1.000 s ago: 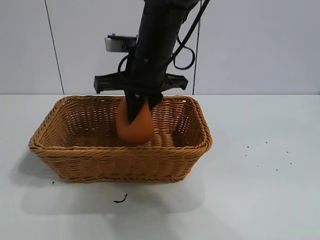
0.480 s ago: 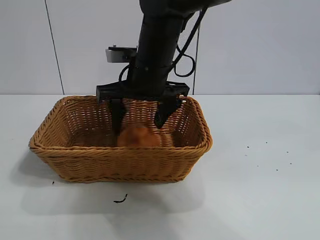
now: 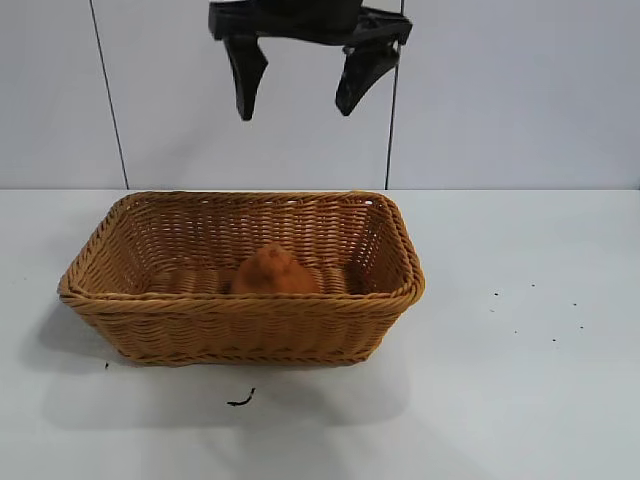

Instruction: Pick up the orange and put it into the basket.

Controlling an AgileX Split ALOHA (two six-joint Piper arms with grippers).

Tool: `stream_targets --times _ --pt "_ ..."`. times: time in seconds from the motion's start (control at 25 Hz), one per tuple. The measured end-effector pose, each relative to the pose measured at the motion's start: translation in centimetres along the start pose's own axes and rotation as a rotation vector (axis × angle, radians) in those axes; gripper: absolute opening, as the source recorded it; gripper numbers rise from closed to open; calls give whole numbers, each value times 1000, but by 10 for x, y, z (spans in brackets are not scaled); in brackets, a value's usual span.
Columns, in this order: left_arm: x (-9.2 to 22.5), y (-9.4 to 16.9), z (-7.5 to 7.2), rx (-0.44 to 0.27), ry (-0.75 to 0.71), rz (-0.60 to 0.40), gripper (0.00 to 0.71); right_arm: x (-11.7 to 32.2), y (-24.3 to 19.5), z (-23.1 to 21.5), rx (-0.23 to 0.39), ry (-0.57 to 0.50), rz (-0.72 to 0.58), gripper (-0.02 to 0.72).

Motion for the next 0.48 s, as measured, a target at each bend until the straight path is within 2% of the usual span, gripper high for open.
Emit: stream_targets --times 0.2,0.4,0.48 --pt "0 0 0 0 0 0 696 9 0 -79 68 -136 11 683" --pt "0 0 0 0 0 0 696 19 2 -122 99 -218 15 683" --pt "0 0 0 0 0 0 696 25 4 -125 92 -229 25 683"
Point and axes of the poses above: a point on each arm's last joint axis where the gripper is mounted, y pointing back along that axis away from the gripper, z along the wrist's bending axis when the last joint is at zero, x = y × z, the point moved 8 cm from there along -y, pointing out along that axis toward the gripper, and after that the axes turned 8 degrees about y, right-handed, at the moved point
